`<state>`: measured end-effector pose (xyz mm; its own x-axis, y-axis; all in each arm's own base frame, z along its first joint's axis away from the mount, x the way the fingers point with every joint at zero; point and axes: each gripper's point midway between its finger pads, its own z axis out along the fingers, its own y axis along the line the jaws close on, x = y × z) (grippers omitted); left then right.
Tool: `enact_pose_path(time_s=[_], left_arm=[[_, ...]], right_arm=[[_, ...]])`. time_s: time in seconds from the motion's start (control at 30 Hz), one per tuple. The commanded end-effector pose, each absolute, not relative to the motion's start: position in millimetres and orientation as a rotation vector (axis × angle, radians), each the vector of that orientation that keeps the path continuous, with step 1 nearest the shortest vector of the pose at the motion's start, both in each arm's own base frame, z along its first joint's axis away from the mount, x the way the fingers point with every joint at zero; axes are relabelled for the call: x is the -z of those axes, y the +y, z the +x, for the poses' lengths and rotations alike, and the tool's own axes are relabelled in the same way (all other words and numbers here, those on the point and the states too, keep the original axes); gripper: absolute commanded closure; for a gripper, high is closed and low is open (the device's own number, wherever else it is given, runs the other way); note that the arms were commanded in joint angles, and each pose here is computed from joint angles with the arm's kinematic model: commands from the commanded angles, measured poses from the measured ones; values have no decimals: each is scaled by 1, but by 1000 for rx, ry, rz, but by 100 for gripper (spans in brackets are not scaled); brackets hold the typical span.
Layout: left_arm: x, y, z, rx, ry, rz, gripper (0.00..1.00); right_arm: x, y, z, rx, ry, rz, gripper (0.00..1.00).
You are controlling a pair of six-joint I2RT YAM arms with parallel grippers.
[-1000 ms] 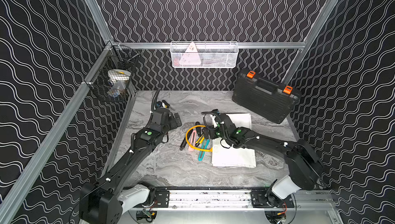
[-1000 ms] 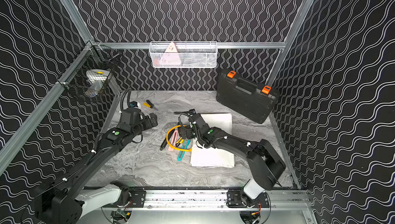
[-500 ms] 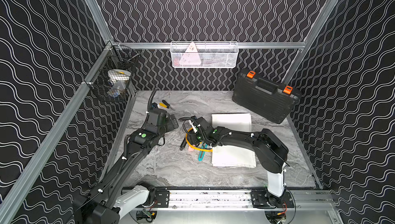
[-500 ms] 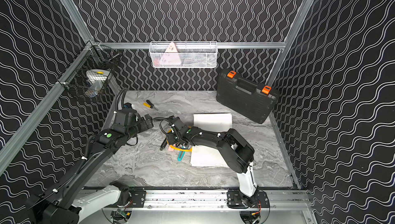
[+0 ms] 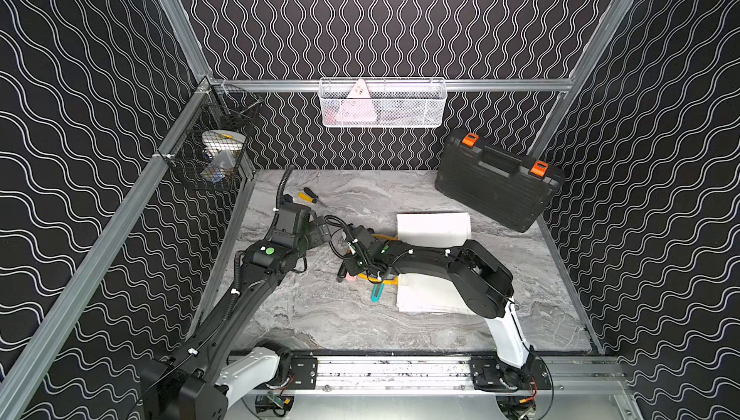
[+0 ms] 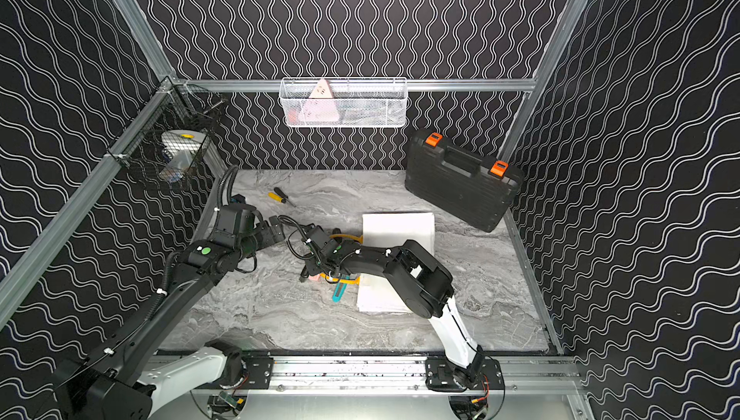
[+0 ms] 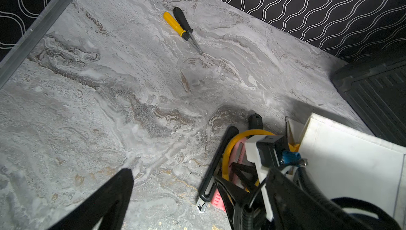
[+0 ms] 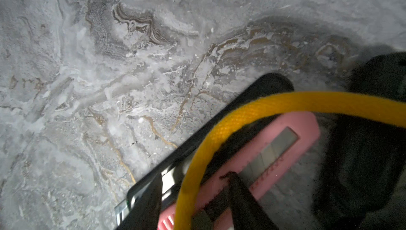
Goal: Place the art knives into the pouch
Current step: Open the pouch at the center of the board.
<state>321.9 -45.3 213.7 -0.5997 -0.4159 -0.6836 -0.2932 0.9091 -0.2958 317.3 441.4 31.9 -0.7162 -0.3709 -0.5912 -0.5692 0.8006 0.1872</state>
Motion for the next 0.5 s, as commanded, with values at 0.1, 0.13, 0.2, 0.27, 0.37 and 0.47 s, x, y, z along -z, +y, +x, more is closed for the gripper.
enact_pose_path(time_s=[0.1, 0.13, 0.2, 0.27, 0.37, 0.47], left_arm=[[-208, -47, 324, 213, 2273, -474, 2], [-208, -47, 324, 213, 2272, -475, 2], [-208, -46, 324, 217, 2272, -474, 2], [-207, -47, 324, 221, 2274, -473, 2], [-204, -48, 325, 217, 2283, -465, 2], [-200, -50, 326, 223, 2297, -460, 2]], right_arm=[[-21, 432, 310, -411, 2491, -732, 79], [-20, 431, 310, -404, 2492, -730, 82], [-19, 430, 309, -405, 2494, -730, 87], [-20, 431, 310, -401, 2492, -728, 94], [-26, 433, 312, -403, 2481, -731, 100], [-49, 437, 317, -413, 2449, -731, 100]])
